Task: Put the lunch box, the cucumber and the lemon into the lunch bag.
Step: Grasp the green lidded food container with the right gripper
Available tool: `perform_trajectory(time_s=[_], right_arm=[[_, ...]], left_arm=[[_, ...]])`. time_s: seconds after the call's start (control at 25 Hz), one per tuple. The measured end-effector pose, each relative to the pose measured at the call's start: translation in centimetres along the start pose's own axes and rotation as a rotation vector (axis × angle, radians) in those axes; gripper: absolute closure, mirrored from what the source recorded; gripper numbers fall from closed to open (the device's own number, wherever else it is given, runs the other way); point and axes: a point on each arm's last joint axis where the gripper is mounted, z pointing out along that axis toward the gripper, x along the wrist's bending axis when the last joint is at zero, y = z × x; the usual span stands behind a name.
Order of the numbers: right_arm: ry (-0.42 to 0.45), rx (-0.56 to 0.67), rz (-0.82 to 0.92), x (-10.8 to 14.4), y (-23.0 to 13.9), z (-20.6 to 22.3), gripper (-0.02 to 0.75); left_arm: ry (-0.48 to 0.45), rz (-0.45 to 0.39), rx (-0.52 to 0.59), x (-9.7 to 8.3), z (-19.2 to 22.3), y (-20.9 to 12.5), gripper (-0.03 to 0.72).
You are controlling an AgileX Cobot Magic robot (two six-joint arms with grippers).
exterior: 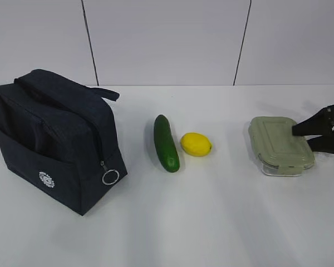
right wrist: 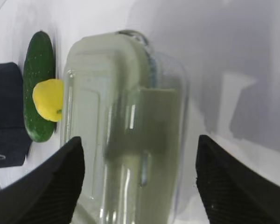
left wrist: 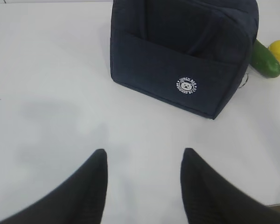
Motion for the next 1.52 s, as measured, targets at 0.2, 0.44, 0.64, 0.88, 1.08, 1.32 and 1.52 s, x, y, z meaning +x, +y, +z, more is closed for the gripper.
perform_trajectory(time_s=[0.2, 0.44, 0.64, 0.88, 1.08, 1.32, 1.52], right_arm=[[0.003, 0.023, -0.018, 0.5, 0.0, 0.7, 0.172], [-0.007, 0.024, -0.037, 0.5, 0.4, 0.5, 0.172], [-0.021, 0.052, -0.048, 0.4, 0.1, 0.5, 0.172], [-0.025, 0.049, -0.057, 0.5, 0.4, 0.4, 0.172], [-0.021, 0.065, -0.087, 1.3, 0.8, 1.2, 0.172], [-0.024, 0.091, -0.095, 1.6, 0.7, 1.7, 0.172], [-0.021, 0.098, -0.071, 1.2, 0.5, 2.0, 0.172]], left_arm=[[0.000, 0.000, 0.000, 0.0, 0.0, 0.0, 0.319], [0.000, -0.002, 0.000, 0.0, 0.0, 0.0, 0.319], [0.000, -0.002, 0.000, 0.0, 0.0, 0.0, 0.319], [0.000, -0.002, 0.000, 0.0, 0.0, 0.0, 0.319], [0.000, -0.002, 0.000, 0.0, 0.0, 0.0, 0.319], [0.000, -0.002, 0.000, 0.0, 0.0, 0.0, 0.319], [0.000, -0.002, 0.000, 0.0, 0.0, 0.0, 0.319]])
